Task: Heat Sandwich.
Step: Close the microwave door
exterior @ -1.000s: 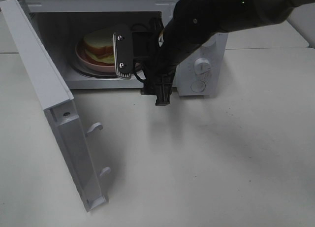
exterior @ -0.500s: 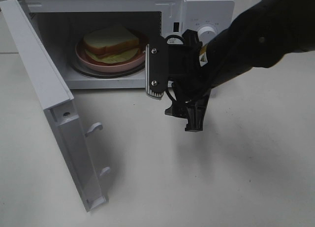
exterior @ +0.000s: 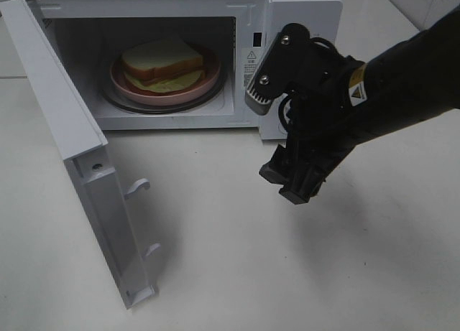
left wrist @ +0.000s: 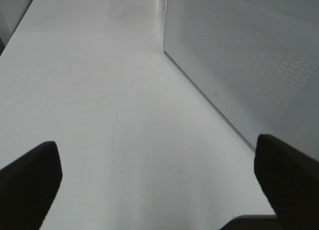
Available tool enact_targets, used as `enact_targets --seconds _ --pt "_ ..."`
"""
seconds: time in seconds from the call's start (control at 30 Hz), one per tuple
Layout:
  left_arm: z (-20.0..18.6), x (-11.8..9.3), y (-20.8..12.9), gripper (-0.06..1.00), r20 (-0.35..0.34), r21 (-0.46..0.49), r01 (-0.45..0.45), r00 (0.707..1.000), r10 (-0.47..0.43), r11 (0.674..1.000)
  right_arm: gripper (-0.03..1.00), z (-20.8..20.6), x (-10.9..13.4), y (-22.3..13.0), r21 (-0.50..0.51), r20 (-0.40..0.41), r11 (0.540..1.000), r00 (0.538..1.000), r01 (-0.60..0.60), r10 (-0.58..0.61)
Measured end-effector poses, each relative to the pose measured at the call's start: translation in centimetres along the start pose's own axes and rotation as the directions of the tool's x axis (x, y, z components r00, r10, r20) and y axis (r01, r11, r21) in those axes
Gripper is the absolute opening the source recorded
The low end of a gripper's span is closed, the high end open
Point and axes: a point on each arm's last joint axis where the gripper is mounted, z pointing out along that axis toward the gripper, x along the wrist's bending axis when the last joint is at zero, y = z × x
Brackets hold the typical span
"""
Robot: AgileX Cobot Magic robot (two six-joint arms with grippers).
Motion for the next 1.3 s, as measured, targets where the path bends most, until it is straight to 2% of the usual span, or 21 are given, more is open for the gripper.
enact_targets --seconds 0.07,0.1,0.2,0.27,0.37,0.63,0.9,1.1,1.3 --pt "0.0 0.0 0.0 0.97 0.000 0.000 0.000 1.000 0.000 1.000 0.81 -0.9 0.3 -0.8 0.047 -0.010 0.994 0.995 -0.098 0.098" --pt "0.0 0.0 0.0 0.97 0.000 0.000 0.000 1.000 0.000 1.000 0.81 -0.9 0.3 -0.8 0.047 -0.010 0.994 0.995 -0.098 0.098" --pt "0.0 0.0 0.0 0.97 0.000 0.000 0.000 1.000 0.000 1.000 0.82 -2.2 0.8 -2.1 0.155 -0.022 0.970 0.981 -0.185 0.191" --pt "0.0 0.0 0.0 0.97 0.000 0.000 0.000 1.000 0.000 1.000 0.82 -2.5 0.8 -2.4 0.178 -0.022 0.964 0.978 -0.199 0.206" --pt "0.0 0.0 0.0 0.97 0.000 0.000 0.000 1.000 0.000 1.000 0.81 -4.5 1.1 -3.2 0.242 0.000 0.920 0.948 -0.308 0.317" --pt "0.0 0.0 0.0 0.97 0.000 0.000 0.000 1.000 0.000 1.000 0.78 -9.3 1.3 -4.4 0.239 0.048 0.860 0.890 -0.452 0.454" --pt "0.0 0.0 0.0 0.97 0.000 0.000 0.000 1.000 0.000 1.000 0.76 -13.6 1.9 -6.1 0.227 0.062 0.852 0.880 -0.472 0.471" --pt "0.0 0.0 0.0 0.97 0.000 0.000 0.000 1.000 0.000 1.000 0.76 -17.6 2.7 -8.3 0.170 0.077 0.853 0.869 -0.494 0.488" --pt "0.0 0.0 0.0 0.97 0.000 0.000 0.000 1.000 0.000 1.000 0.76 -20.6 3.4 -10.0 0.048 0.077 0.858 0.858 -0.512 0.508"
